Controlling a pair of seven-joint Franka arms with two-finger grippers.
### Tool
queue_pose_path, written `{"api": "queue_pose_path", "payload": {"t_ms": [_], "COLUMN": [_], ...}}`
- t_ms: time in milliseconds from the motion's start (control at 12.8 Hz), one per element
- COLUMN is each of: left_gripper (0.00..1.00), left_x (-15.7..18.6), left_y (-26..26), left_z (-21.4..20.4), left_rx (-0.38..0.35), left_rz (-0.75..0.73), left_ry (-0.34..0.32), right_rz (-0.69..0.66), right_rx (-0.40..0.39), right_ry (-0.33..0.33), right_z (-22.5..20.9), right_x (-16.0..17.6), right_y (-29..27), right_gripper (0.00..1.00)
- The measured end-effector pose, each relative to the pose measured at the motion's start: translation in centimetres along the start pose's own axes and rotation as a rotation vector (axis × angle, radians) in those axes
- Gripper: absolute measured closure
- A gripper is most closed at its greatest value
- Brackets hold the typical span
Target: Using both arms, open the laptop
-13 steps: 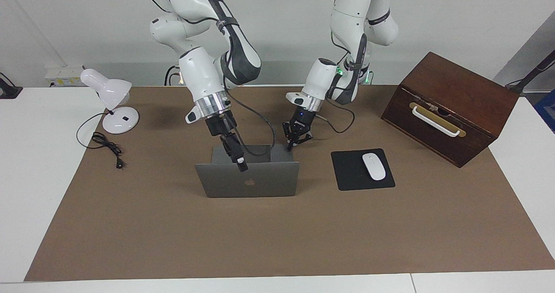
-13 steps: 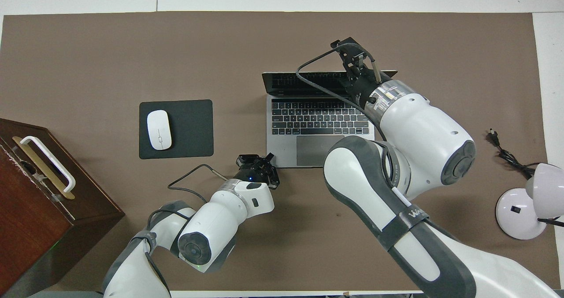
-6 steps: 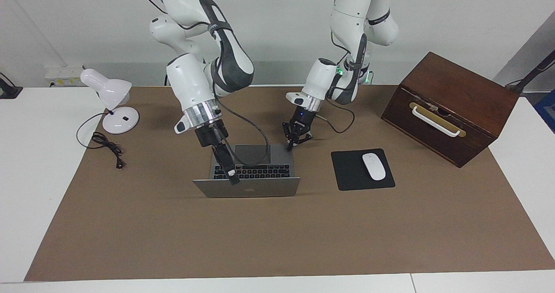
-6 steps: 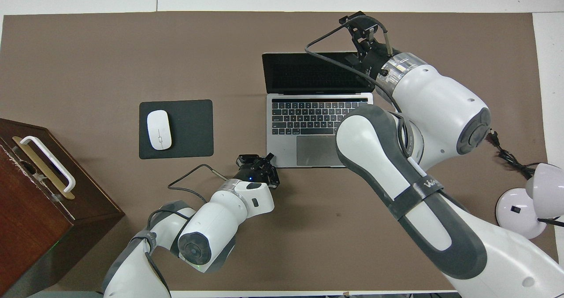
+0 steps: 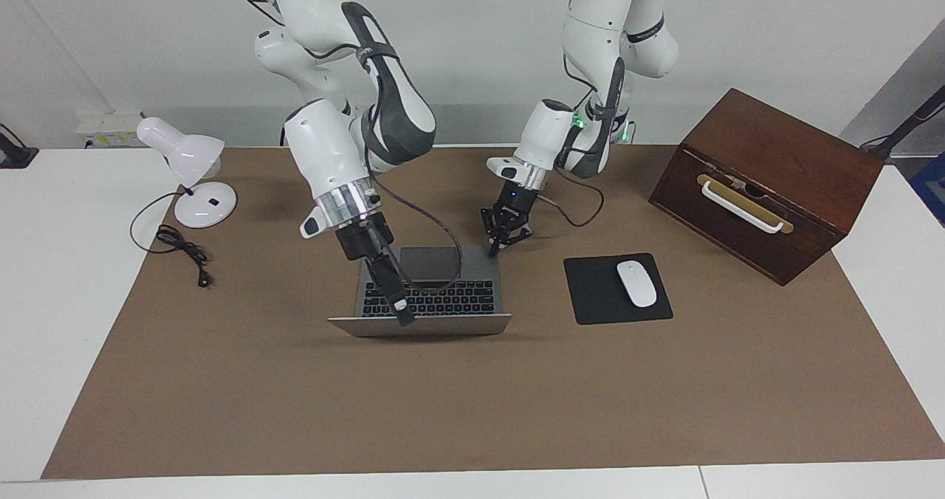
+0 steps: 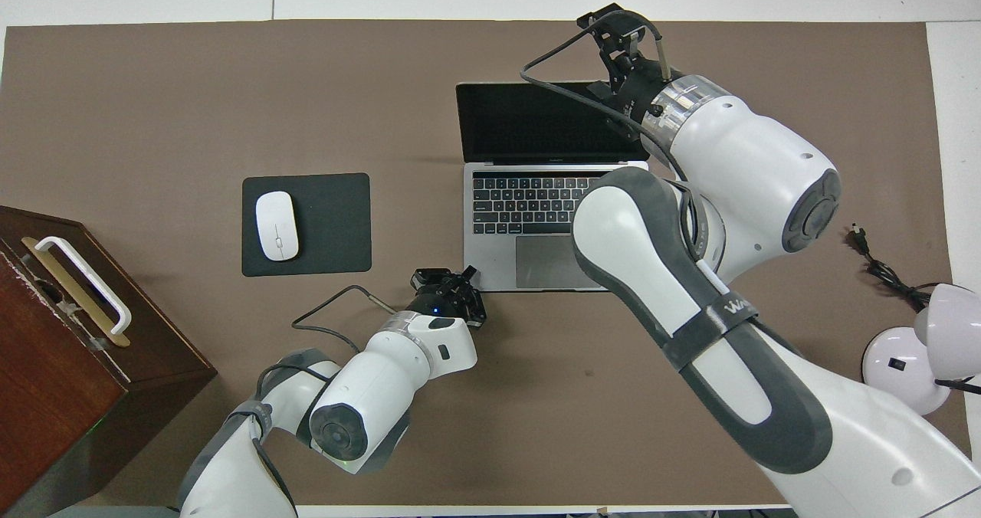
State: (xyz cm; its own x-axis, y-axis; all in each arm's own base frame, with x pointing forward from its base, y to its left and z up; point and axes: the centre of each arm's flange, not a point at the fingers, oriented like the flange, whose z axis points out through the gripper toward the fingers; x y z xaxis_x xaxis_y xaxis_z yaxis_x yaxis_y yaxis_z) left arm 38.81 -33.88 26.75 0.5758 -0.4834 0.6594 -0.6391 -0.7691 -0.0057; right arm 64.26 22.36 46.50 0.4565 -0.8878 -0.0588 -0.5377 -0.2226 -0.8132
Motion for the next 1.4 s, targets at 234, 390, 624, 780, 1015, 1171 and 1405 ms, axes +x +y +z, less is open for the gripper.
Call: {"api": "queue_pose_path", "payload": {"t_ms": [234,390,624,780,1015,1171,1405], "left_gripper": [0.99,0.99,0.99,0.99,0.99,0.99,0.99], "left_x": [0.0,0.0,0.0,0.0,0.0,0.0,0.1], "left_y": [0.0,0.0,0.0,0.0,0.0,0.0,-0.3], "left_z": [0.0,0.0,0.0,0.0,0.0,0.0,0.0], "left_rx": [0.000,0.000,0.000,0.000,0.000,0.004,0.011], "left_rz": [0.000,0.000,0.000,0.000,-0.001,-0.016,-0.041], "left_ry": [0.000,0.000,0.000,0.000,0.000,0.001,0.002], "right_rz": [0.068,0.069,-0.091,-0.302,-0.609,-0.773,-0.920], "right_rx": [0.086,0.159,0.305,0.279,0.138,0.036,-0.206], "right_ry": [-0.069,-0.094,-0.048,-0.004,-0.027,-0.116,-0.250], "right_z": [-3.8,-7.4,-12.9,-14.4,-15.1,-15.6,-18.0], "right_x": [-5.2,-6.7,-5.0,-0.5,7.8,11.0,15.7], "right_y": [-4.4,-7.5,-13.9,-16.3,-16.4,-15.0,-11.8], "right_gripper": [0.00,0.00,0.00,0.00,0.00,0.00,0.00]}}
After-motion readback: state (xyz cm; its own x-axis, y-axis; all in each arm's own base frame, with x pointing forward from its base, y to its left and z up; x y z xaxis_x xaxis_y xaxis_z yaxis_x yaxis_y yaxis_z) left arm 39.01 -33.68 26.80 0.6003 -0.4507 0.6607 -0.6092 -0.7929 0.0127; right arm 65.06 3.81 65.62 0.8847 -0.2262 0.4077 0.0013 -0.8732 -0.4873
